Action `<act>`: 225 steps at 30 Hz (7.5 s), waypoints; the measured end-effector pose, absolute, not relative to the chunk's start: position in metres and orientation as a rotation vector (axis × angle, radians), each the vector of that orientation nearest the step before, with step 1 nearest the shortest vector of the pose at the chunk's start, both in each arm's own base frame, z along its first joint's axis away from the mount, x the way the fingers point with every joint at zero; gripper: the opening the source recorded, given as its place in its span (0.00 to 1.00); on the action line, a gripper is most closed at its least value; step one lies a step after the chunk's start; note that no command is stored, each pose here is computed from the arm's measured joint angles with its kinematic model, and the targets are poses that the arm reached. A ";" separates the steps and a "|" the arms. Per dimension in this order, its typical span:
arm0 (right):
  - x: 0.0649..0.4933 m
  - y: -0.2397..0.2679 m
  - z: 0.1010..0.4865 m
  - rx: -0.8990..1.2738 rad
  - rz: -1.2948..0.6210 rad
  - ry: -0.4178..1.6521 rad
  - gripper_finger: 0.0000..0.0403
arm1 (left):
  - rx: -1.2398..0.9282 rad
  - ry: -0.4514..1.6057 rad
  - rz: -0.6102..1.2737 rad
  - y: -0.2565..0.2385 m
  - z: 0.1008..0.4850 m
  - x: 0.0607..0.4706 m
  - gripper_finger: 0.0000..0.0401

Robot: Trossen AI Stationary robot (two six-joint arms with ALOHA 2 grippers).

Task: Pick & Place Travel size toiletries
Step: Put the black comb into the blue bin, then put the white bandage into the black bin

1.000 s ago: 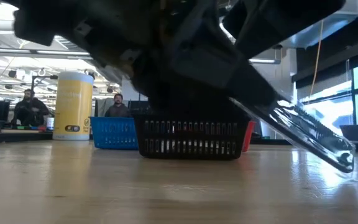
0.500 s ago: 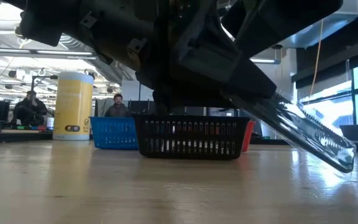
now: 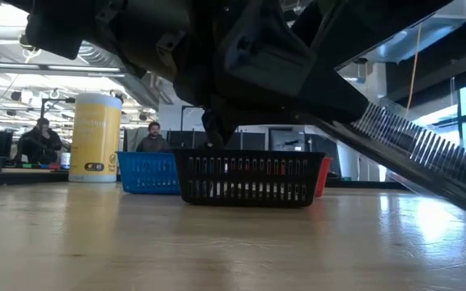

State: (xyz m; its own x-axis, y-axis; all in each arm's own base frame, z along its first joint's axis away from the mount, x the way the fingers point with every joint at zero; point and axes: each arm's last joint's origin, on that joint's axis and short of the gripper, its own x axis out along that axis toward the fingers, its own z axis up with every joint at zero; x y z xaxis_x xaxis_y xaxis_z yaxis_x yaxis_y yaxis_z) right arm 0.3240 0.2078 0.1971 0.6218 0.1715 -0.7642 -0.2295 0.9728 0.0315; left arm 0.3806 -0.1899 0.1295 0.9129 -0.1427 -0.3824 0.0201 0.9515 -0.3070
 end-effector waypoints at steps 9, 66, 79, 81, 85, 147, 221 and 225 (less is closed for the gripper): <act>0.325 0.210 0.209 -0.060 0.240 0.891 0.26 | -0.307 0.413 -0.092 -0.190 0.130 0.381 0.01; 0.216 0.218 0.246 -0.045 -0.443 0.938 0.01 | -0.271 0.229 0.157 -0.058 0.273 0.334 0.01; 0.218 0.217 0.247 -0.048 -0.450 0.929 0.00 | -0.607 0.029 0.110 -0.033 0.228 0.280 0.01; 0.218 0.217 0.247 -0.051 -0.449 0.928 0.00 | -0.630 -0.009 0.116 -0.031 0.232 0.270 0.01; 0.217 0.216 0.246 -0.060 -0.455 0.934 0.00 | -0.676 -0.011 0.169 -0.029 0.228 0.249 0.01; 0.219 0.213 0.247 -0.080 -0.464 0.928 0.00 | -0.894 0.190 0.390 0.003 0.162 0.191 0.37; 0.332 0.161 0.261 0.168 -0.047 0.690 0.01 | -0.437 0.051 0.336 0.071 0.187 0.187 0.31; 0.327 0.163 0.257 0.148 -0.027 0.760 0.01 | -0.318 0.080 0.351 0.072 0.202 0.197 0.30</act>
State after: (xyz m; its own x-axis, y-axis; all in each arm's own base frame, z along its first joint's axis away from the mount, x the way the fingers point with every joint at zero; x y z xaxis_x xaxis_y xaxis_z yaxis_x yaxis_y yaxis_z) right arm 0.3269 0.1631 0.2567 0.7252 0.0290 -0.6879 0.0777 0.9893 0.1237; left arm 0.1968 0.0722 0.2023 0.9363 0.3255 -0.1318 -0.3505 0.8897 -0.2925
